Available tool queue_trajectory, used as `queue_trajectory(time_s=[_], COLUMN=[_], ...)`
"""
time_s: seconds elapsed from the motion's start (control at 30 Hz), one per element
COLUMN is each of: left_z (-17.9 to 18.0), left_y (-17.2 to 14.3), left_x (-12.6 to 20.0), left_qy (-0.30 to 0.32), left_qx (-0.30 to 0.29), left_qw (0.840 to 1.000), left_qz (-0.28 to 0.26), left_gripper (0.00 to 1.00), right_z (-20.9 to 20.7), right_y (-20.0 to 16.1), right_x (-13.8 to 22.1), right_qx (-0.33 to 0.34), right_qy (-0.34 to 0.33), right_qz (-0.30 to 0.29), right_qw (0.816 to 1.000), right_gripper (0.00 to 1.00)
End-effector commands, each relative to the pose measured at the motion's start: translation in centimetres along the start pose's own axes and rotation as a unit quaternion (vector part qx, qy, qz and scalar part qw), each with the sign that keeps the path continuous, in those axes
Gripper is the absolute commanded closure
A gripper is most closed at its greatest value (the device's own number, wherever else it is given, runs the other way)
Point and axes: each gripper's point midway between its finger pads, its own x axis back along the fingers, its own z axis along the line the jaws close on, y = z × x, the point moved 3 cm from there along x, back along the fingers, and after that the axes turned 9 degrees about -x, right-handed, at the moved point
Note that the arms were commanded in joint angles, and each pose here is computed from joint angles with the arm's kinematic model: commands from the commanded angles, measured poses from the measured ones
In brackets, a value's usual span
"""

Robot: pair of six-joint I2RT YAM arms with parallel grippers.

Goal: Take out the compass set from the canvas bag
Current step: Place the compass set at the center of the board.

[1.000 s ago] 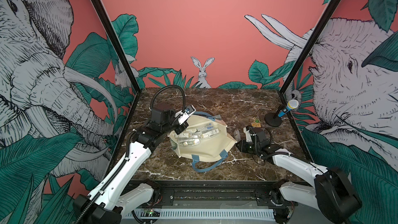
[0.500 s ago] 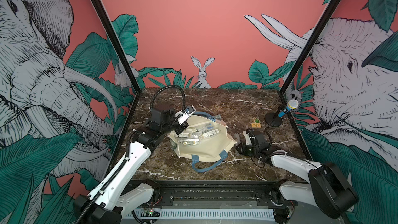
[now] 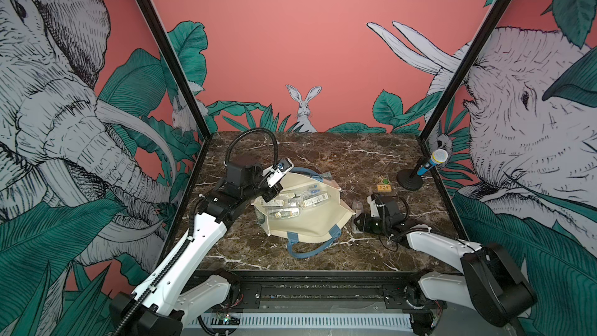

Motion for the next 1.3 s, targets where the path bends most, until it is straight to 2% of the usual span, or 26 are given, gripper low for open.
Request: queue_trajectory(time_s=[0.0,0.43,0.67,1.0,1.13,1.27], left_z=[0.9,0.8,0.6,0.6,0.5,0.5], left_y=[2.0,2.0,1.9,2.0,2.0,2.1], left_x=[1.4,1.3,1.4,1.4,1.4,1.6], left_qy=[0.026,0.021,0.019,0.017,0.015,0.013], left_qx=[-0.021,-0.020,-0.019,-0.017,-0.015,-0.015], left_qw=[0.998,0.998,0.998,0.998,0.998,0.998], left_qz=[-0.048,-0.049,-0.048,-0.052,-0.053,-0.052], left_gripper=[1.00,1.00,1.00,1.00,1.00,1.00], right_z=[-0.6,0.2,1.0,1.1,1.7,3.9], right_y=[0.0,1.9,3.4,3.4,3.9,5.4], right_x=[0.1,-0.4,-1.8,-2.0,-0.9,3.0], right_qx=[0.001,0.014,0.020,0.017,0.030,0.098], right_qy=[-0.012,-0.016,-0.006,-0.004,-0.004,-0.004], right_qz=[-0.003,-0.016,-0.024,-0.020,-0.021,-0.034], right_qw=[1.000,1.000,0.999,1.000,0.999,0.995], right_gripper=[0.51,0.42,0.43,0.45,0.45,0.46])
